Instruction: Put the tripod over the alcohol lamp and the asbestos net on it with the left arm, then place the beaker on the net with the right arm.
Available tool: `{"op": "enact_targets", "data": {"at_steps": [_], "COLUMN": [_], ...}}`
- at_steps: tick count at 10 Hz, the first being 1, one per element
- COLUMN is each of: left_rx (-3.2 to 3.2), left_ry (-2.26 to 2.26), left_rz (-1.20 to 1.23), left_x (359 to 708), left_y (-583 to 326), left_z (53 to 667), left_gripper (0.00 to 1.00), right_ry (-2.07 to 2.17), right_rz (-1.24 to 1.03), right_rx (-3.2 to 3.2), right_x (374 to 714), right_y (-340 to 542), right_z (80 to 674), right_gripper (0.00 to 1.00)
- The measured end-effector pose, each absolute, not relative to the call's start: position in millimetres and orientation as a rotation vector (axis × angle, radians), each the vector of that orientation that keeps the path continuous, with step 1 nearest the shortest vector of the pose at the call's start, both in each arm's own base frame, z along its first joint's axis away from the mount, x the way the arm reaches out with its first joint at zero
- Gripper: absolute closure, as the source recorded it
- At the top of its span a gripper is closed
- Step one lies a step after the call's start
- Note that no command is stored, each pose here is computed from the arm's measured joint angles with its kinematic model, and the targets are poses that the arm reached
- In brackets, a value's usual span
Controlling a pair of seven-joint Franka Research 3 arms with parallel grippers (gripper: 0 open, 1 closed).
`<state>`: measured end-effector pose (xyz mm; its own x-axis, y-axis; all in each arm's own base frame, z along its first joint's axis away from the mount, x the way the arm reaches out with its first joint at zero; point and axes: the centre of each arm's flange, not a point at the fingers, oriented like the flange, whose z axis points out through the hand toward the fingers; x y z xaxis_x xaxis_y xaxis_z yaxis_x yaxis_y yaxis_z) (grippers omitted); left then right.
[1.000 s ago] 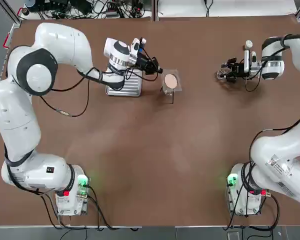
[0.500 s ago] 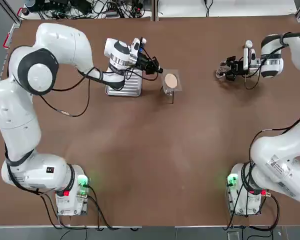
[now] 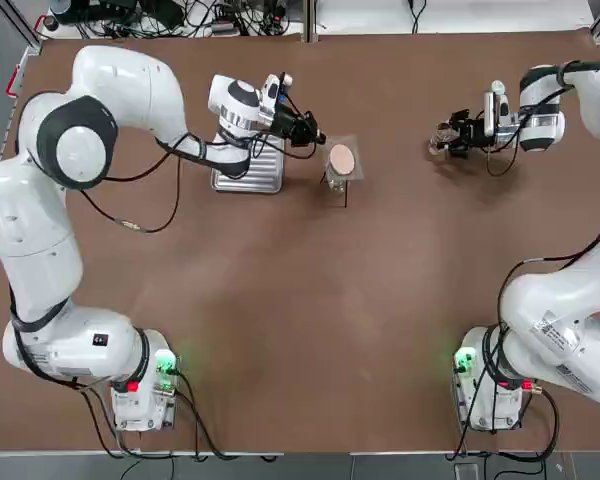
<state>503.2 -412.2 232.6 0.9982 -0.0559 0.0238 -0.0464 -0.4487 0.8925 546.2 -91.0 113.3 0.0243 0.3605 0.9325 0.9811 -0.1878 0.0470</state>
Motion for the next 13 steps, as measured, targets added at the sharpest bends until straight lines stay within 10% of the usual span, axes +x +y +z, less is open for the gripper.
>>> {"op": "enact_targets", "data": {"at_steps": [13], "left_rx": [2.070], "left_ry": [-0.035], "left_rz": [0.057], "left_x": [530.7], "left_y": [-375.4], "left_z": [221.5], "left_gripper": [0.09], "right_ry": [-1.398], "right_rz": [-1.167], "right_rx": [-1.624], "right_x": [558.8], "right_y": [-72.8], "right_z": [135.4], "right_gripper": [0.41]}}
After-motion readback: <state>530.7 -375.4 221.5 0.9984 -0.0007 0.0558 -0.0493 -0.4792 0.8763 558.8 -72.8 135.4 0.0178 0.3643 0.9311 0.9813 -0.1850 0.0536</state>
